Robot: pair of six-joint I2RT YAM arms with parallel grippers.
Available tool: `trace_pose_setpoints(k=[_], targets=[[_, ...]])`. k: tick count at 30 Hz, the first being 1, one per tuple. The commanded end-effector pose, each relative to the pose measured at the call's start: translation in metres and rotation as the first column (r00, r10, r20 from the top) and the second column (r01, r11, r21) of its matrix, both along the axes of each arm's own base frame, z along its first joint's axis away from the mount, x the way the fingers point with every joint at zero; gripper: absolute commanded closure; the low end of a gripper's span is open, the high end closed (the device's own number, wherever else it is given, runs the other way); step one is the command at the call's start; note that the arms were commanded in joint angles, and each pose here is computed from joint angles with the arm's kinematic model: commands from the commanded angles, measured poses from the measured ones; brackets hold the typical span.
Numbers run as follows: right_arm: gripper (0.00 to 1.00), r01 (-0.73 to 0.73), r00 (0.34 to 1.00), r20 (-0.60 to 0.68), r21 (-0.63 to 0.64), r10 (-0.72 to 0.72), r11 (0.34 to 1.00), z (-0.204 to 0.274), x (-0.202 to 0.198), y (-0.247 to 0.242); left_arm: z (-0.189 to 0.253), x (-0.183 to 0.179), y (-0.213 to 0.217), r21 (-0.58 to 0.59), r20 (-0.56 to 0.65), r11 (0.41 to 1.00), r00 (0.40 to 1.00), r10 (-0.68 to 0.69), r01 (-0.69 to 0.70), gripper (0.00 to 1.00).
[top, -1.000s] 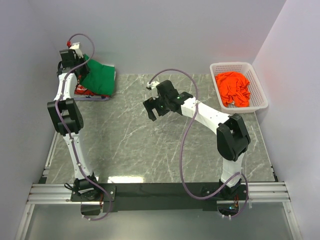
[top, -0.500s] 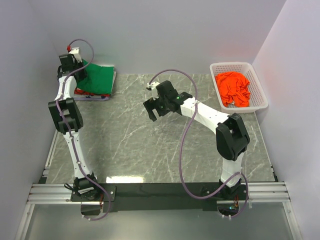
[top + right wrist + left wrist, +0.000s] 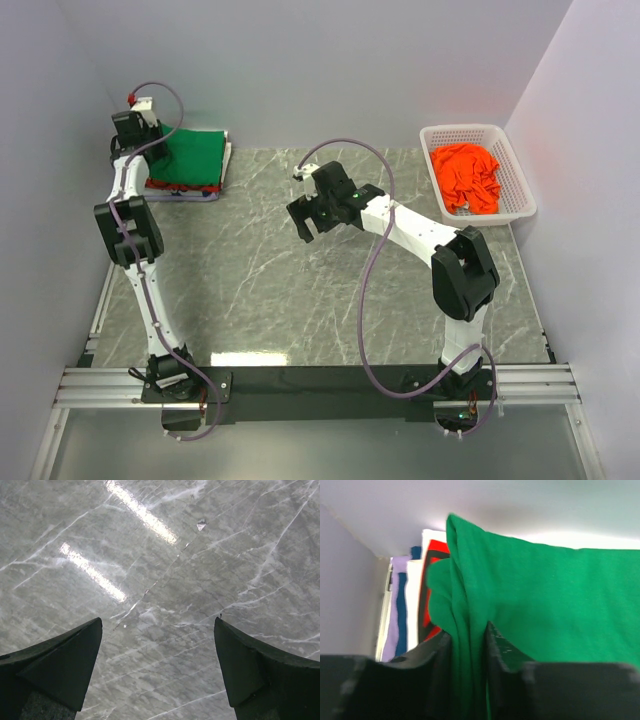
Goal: Fold and stack the t-shirts
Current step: Neatly place the folded tshirt to the corner
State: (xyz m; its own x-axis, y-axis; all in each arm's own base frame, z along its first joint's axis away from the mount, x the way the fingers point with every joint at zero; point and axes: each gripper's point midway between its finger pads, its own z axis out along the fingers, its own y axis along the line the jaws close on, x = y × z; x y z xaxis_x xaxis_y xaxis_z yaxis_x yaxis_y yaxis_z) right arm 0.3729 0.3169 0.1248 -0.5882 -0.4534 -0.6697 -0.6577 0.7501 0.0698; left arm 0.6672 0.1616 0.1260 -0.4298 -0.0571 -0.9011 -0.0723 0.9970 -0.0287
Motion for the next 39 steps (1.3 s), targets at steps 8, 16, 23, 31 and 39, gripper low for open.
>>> trace_pose_setpoints(k=[8, 16, 23, 31, 39], targets=[[0.01, -0.003, 0.999, 0.039, 0.010, 0.002, 1.000, 0.014, 0.008, 0.008, 0.049, 0.008, 0.042, 0.071, 0.142, 0.997, 0.989, 0.031, -0.041, 0.37], [0.01, -0.004, 0.999, 0.048, 0.005, 0.004, 1.000, 0.014, 0.006, 0.004, 0.124, -0.018, 0.068, 0.043, 0.235, 0.996, 0.970, 0.064, -0.077, 0.41], [0.01, -0.009, 0.999, 0.043, 0.001, 0.009, 1.000, 0.012, 0.005, 0.003, 0.131, -0.055, 0.028, -0.016, 0.195, 0.997, 0.978, -0.071, 0.075, 0.71], [0.01, -0.015, 0.999, 0.034, 0.000, 0.015, 1.000, 0.010, 0.003, 0.003, 0.077, -0.083, -0.011, -0.204, 0.082, 0.964, 0.985, -0.155, 0.169, 0.80], [0.01, -0.009, 1.000, 0.029, -0.010, 0.009, 1.000, 0.006, 0.004, -0.001, 0.013, -0.084, 0.014, -0.223, -0.054, 0.974, 0.997, -0.053, 0.039, 0.82]])
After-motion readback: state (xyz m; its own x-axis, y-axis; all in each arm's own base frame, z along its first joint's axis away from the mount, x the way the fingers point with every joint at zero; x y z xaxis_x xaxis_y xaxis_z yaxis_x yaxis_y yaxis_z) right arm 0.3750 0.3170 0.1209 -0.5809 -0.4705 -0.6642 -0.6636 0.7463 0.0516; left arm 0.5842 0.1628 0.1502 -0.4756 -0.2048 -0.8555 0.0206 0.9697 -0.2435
